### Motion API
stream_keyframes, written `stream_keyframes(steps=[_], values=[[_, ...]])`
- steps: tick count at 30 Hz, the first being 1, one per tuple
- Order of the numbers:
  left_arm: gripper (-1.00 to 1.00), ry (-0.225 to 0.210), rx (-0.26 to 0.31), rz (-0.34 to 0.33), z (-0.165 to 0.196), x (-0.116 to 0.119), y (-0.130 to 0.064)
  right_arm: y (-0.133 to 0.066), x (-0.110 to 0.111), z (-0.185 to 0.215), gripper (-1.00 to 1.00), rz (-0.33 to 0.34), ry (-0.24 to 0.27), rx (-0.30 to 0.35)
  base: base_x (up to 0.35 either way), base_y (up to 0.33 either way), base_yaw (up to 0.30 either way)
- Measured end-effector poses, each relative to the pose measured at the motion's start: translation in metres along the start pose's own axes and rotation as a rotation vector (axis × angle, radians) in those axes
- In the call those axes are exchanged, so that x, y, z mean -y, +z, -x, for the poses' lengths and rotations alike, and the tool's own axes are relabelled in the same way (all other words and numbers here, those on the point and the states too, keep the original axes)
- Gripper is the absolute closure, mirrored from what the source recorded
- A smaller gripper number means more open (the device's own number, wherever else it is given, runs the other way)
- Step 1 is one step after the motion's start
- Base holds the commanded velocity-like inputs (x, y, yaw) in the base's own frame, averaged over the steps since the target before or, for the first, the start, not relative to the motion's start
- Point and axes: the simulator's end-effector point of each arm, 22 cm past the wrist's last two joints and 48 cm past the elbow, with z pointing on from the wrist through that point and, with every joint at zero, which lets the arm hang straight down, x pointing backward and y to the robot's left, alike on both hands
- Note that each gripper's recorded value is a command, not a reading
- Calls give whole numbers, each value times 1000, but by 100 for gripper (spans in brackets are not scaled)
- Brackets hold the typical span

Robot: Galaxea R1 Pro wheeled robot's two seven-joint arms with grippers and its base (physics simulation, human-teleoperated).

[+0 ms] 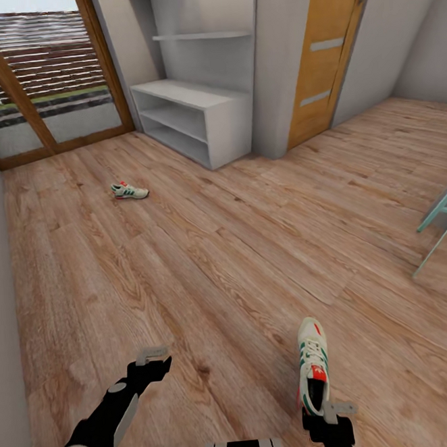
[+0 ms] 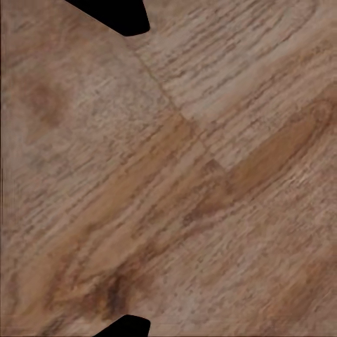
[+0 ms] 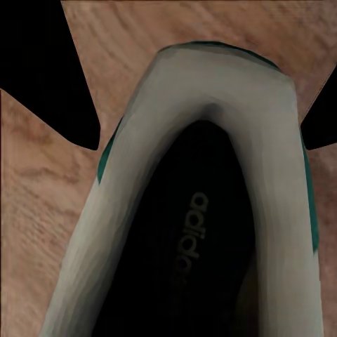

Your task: Pick up the two gym shoes and the two sandals from the corridor floor and place them onto the hallstand (shoe rack) in the corridor, making sure they are on the rack and not on the floor. Arrange them so the two gym shoes are next to each other and the two sandals are next to each other.

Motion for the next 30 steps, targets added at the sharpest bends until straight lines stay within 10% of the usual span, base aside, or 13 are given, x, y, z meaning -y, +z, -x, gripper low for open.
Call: stream_keyframes(steps=[9, 20, 25, 30], values=[[-100, -7, 18, 30, -11, -20, -22, 1, 49, 39, 100, -46, -69, 86, 0, 0, 0], [-100, 4, 71, 41, -29, -26, -49, -9, 55, 73, 100, -44, -207, 170, 0, 0, 0], [-100, -22, 108, 83, -73, -44, -72, -14, 56, 41, 100, -38, -208, 122, 0, 0, 0], [-100, -38, 109, 103, -91, -53, -82, -24, 53, 44, 100, -15, -191, 214, 0, 0, 0]])
